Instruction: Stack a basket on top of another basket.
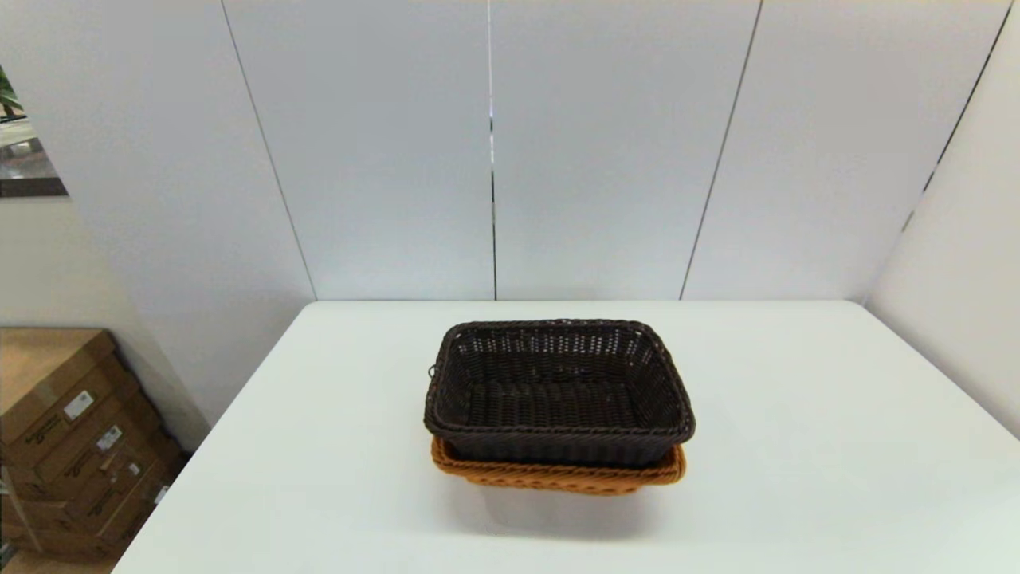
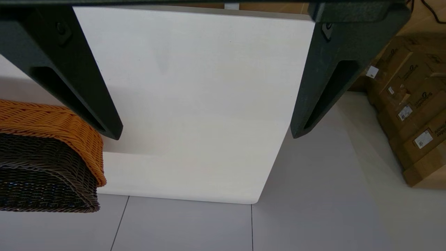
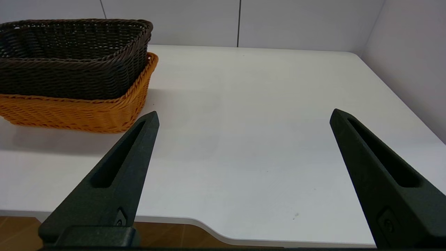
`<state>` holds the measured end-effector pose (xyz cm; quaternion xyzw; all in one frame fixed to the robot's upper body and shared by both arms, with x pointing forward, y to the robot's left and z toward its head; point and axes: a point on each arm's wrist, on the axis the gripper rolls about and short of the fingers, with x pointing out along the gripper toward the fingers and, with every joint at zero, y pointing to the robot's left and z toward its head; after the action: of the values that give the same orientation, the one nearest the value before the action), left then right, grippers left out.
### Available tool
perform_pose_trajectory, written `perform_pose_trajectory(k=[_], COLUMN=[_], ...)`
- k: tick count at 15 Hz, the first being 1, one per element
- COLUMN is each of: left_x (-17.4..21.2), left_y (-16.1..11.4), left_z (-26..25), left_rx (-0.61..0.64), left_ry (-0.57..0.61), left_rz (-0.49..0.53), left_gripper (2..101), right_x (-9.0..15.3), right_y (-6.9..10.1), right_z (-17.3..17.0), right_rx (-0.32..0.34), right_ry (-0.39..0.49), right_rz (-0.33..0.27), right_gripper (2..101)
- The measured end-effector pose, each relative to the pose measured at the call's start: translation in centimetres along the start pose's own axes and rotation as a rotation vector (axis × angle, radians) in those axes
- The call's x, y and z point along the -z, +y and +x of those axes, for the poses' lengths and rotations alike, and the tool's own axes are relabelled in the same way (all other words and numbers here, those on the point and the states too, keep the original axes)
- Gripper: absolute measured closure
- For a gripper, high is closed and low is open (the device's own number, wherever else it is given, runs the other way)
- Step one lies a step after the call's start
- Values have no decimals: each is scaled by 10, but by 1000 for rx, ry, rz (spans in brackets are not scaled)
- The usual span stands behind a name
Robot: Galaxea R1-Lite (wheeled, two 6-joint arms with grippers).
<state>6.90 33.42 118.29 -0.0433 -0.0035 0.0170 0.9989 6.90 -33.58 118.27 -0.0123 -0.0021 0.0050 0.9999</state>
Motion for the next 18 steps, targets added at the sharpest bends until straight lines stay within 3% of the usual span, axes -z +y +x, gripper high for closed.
perform_pose_trajectory(k=[18], left_x=[0], left_y=[0], left_z=[0], left_rx=[0], left_ry=[0], left_rz=[0], left_gripper=[54], right_x=[0], right_y=[0], right_z=[0], right_rx=[16], right_ry=[-1], right_rz=[14], right_gripper=[50])
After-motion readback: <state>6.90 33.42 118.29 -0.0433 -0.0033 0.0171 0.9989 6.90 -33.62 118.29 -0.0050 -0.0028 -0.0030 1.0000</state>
